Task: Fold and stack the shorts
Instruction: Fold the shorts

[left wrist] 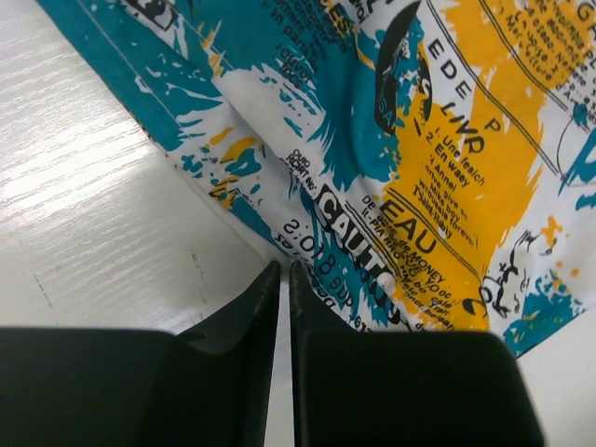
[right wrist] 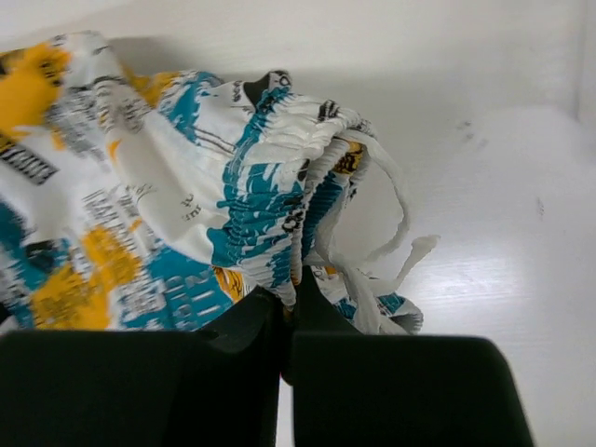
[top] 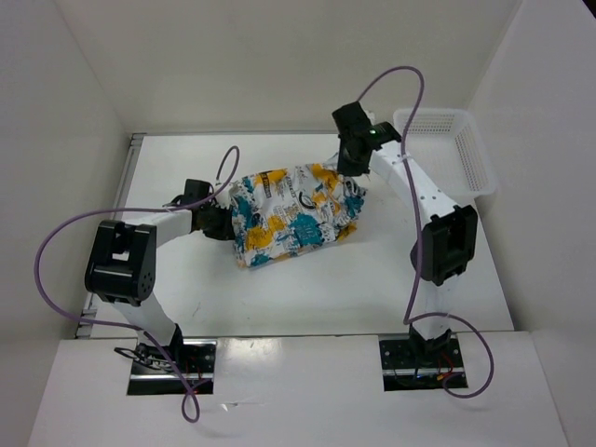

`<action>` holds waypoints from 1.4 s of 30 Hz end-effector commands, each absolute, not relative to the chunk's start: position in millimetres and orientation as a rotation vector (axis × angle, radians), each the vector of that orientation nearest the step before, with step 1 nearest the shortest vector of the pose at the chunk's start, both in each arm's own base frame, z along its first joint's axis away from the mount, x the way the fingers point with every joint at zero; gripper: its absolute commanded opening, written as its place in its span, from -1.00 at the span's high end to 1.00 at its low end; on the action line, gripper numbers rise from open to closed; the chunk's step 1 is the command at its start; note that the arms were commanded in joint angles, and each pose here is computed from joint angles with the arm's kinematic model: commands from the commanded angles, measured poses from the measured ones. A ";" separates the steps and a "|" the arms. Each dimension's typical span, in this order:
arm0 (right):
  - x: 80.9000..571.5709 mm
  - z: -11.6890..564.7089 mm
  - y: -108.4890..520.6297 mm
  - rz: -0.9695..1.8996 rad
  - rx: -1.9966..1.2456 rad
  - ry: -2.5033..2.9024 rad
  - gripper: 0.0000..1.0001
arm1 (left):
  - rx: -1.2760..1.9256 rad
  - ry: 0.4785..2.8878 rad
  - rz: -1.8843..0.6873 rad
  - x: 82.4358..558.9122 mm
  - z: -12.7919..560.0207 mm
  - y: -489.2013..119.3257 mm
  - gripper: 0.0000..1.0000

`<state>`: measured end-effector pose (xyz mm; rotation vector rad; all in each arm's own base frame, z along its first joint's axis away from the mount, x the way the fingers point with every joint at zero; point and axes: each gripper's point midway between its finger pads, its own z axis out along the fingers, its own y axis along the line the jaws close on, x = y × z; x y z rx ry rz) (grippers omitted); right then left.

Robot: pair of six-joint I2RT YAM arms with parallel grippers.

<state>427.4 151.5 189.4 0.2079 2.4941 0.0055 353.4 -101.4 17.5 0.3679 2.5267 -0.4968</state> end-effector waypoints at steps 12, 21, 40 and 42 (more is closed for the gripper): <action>419.2 209.8 312.6 0.224 -0.050 2.512 0.95 | 0.383 2.564 -0.552 345.2 4.2 -107.0 0.74; 416.8 221.6 366.3 0.380 -0.108 2.468 0.95 | 0.385 2.572 -0.566 343.7 5.8 -108.3 0.76; 379.1 219.4 432.2 0.667 -0.392 2.472 -0.50 | 0.330 2.560 -0.571 349.8 12.0 -94.9 0.79; 384.8 237.7 430.5 0.667 -0.370 2.413 -0.50 | 0.330 2.560 -0.571 349.8 12.0 -94.9 0.79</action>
